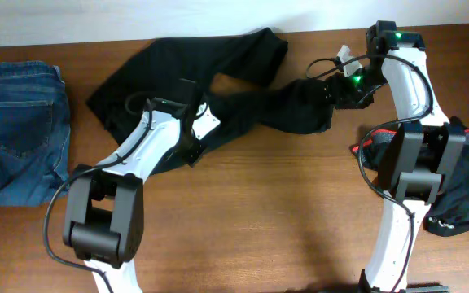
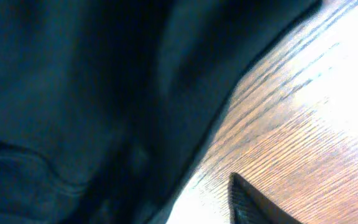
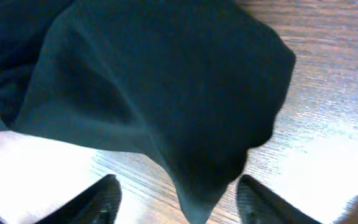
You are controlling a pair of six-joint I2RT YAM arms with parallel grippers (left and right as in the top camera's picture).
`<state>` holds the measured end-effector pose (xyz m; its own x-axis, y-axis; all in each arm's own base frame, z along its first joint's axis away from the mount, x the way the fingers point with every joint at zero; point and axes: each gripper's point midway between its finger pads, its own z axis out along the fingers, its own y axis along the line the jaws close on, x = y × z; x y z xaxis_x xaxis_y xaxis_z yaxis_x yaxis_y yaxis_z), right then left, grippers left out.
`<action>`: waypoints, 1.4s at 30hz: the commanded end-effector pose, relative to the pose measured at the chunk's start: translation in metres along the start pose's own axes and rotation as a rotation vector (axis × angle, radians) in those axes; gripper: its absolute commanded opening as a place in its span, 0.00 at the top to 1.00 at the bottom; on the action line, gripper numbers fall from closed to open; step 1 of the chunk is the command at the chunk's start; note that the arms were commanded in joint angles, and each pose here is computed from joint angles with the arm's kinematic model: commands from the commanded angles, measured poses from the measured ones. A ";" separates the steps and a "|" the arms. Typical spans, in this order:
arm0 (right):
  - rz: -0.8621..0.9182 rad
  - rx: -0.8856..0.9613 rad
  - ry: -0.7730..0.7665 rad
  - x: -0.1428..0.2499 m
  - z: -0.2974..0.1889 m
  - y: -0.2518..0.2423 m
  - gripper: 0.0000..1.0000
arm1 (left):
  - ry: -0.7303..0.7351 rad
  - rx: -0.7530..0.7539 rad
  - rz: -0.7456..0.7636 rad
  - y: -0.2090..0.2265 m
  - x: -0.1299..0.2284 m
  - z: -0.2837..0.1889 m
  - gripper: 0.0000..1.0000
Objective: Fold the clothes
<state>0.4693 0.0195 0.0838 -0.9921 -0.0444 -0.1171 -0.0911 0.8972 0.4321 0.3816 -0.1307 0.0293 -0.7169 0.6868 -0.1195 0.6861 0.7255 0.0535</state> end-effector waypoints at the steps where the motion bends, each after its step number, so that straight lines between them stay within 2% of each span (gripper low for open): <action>1: -0.030 -0.010 -0.014 -0.001 -0.005 0.008 0.64 | 0.067 0.022 -0.009 -0.002 0.015 0.016 0.98; 4: -0.032 -0.009 -0.021 -0.003 -0.005 0.007 0.96 | 0.072 0.008 -0.050 0.000 0.015 0.015 1.00; 11: -0.007 0.000 -0.052 -0.004 -0.020 -0.005 0.96 | 0.060 0.002 -0.102 0.000 0.015 0.005 0.99; 18: 0.056 0.041 -0.185 -0.009 -0.082 -0.043 0.96 | 0.008 -0.014 -0.133 0.001 0.012 -0.025 1.00; 22: -0.045 0.099 -0.219 -0.004 -0.106 -0.062 0.96 | 0.035 -0.001 -0.139 -0.003 0.020 -0.028 1.00; 24: -0.116 0.177 -0.171 0.005 -0.108 -0.075 0.96 | 0.061 0.009 -0.140 -0.006 0.026 -0.029 0.99; 29: -0.212 0.209 -0.089 0.018 -0.102 -0.072 0.96 | 0.096 0.038 -0.162 -0.014 0.036 -0.035 1.00; 37: -0.190 0.213 0.058 0.046 -0.093 -0.058 0.96 | 0.114 0.180 -0.171 -0.042 0.043 -0.043 1.00; 42: -0.064 0.210 0.121 0.064 -0.094 -0.056 0.96 | 0.140 0.254 -0.172 -0.059 0.048 -0.047 1.00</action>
<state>0.4056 -0.0707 0.1189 -0.9815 -0.1900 -0.0217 -0.1886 0.9425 0.2761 0.3120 -0.1285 0.0555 -0.8143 0.5784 0.0489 0.5677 0.8111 -0.1407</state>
